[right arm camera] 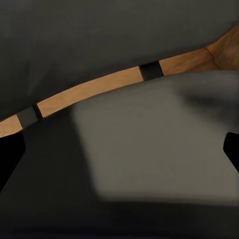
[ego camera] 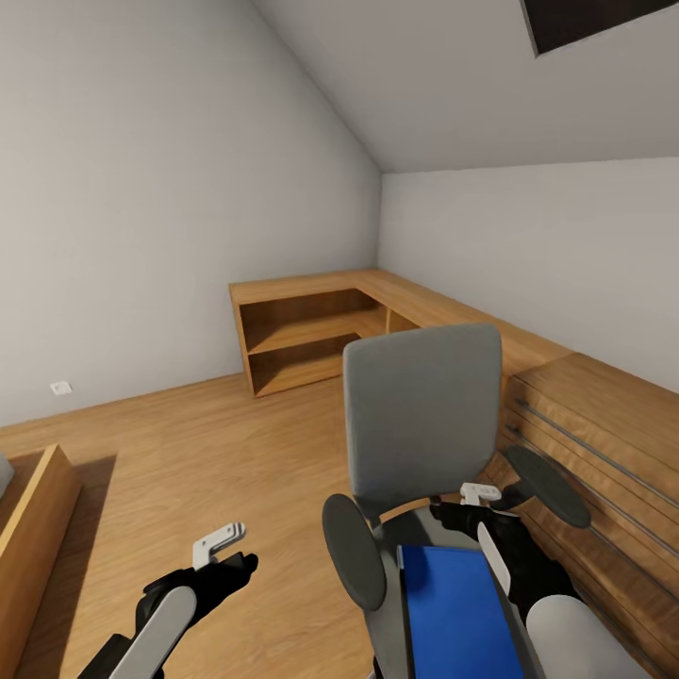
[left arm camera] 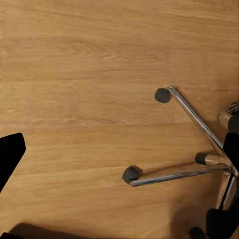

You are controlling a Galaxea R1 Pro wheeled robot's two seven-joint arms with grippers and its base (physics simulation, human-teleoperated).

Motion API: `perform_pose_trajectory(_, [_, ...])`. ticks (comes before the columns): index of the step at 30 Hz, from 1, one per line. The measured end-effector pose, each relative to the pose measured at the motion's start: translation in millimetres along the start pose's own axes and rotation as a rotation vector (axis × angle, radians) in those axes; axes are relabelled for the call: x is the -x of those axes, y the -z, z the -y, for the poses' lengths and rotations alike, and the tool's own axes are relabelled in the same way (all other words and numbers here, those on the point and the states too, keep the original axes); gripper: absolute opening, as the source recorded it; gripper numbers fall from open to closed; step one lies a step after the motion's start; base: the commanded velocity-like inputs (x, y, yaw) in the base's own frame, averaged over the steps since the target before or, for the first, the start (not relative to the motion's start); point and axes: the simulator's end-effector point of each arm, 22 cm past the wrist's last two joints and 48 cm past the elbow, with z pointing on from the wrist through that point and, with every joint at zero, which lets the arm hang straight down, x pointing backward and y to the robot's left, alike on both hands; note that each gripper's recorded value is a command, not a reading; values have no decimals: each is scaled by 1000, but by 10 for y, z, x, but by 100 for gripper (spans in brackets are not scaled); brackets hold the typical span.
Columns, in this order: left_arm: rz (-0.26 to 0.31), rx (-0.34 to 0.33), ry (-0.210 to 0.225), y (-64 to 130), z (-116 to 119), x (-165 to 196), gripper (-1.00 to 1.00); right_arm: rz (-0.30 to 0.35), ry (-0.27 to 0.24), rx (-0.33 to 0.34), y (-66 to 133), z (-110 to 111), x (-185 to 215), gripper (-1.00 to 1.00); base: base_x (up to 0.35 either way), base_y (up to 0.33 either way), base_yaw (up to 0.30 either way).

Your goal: In the bedroom, organize the workspace by keeping the computer under the desk, ensuring the monitor is on the desk, placing the keyboard on the desk next to the monitor, placing the mouse on the desk next to the keyboard, moving the folder from the swivel chair onto the desk next to the mouse, stacking the notebook on top of the folder with the pen on top of the notebook, and positioning the swivel chair next to the desk.

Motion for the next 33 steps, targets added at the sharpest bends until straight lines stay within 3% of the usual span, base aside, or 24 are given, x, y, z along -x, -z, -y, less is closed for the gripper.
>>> perform_pose_trajectory(11, [16, 11, 47, -100, -141, 49, 100, -4, 2, -1, -90, 16, -114, 100, 0, 0, 0])
perform_pose_trajectory(28, [17, 14, 53, -360, -262, -137, 100, -48, -3, 1, -304, 53, -474, 100, 0, 0, 0])
perform_pose_trajectory(33, [18, 15, 55, -361, -268, -133, 100, -49, -4, 1, -304, 52, -477, 100, 0, 0, 0])
